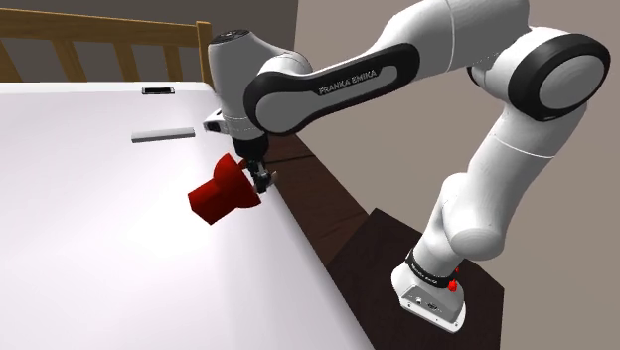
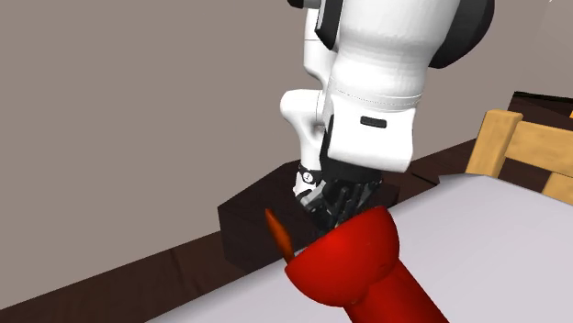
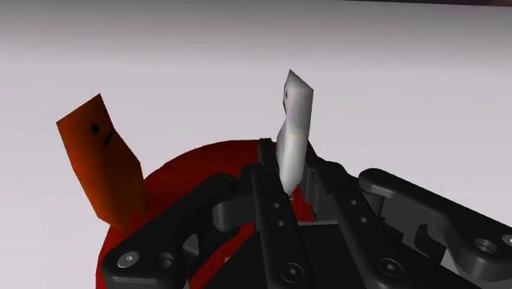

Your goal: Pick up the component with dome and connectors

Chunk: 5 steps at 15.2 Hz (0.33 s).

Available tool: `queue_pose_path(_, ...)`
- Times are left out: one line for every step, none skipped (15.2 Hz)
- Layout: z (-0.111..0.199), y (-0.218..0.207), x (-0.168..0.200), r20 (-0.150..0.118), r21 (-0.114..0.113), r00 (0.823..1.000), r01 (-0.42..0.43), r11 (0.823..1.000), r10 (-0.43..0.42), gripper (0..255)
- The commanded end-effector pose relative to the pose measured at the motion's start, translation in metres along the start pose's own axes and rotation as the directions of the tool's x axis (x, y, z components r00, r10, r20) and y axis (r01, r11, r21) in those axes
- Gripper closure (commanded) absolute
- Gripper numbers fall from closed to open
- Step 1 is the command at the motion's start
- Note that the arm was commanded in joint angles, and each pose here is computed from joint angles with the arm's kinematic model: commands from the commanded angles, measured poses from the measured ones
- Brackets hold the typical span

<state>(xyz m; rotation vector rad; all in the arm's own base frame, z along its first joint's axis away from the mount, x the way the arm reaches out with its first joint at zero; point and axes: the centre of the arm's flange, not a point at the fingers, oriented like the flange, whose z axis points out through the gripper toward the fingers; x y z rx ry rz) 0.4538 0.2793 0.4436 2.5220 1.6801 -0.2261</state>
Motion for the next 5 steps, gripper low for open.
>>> queue_pose_path(-0.01,0.001,-0.002,-0.001,-0.001,1.0,0.0,1.0,0.0,255)
queue_pose_path(-0.015,0.001,-0.003,-0.001,-0.001,1.0,0.0,1.0,0.0,255)
queue_pose_path(-0.021,0.001,-0.004,-0.001,-0.001,1.0,0.0,1.0,0.0,255)
queue_pose_path(-0.021,0.001,-0.004,-0.001,-0.001,1.0,0.0,1.0,0.0,255)
queue_pose_path(-0.021,0.001,-0.004,-0.001,-0.001,1.0,0.0,1.0,0.0,255)
